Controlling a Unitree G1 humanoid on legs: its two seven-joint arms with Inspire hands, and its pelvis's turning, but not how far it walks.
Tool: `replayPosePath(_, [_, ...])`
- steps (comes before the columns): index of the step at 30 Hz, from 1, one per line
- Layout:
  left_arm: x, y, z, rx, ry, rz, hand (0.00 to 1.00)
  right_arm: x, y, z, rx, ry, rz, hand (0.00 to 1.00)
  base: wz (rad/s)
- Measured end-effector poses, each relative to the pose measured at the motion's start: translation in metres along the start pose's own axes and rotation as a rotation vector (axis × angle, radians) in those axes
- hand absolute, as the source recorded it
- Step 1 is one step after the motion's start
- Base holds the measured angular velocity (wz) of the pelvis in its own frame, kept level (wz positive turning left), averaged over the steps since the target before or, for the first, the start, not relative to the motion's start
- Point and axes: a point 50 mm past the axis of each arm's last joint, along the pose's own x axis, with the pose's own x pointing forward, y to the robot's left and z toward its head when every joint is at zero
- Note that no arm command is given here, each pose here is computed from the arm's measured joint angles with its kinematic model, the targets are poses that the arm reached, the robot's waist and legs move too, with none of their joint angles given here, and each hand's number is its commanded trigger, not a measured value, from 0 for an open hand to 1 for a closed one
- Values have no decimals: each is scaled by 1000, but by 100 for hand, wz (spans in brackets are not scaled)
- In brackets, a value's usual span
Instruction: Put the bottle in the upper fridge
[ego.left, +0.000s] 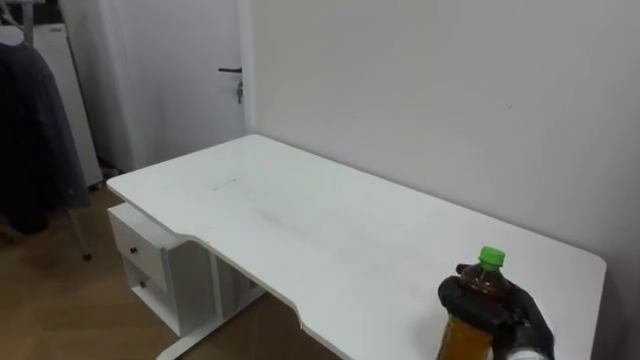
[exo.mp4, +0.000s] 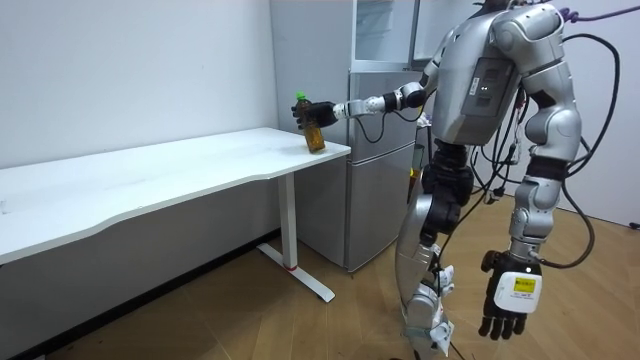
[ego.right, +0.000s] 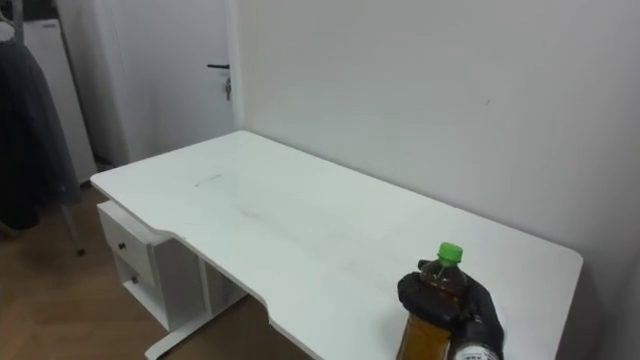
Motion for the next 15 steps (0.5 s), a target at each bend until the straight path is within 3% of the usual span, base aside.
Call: replayPosePath(15, [-1,3,-4,-21,8,14,0,-3,-11,-6,-71,15,40,100,0])
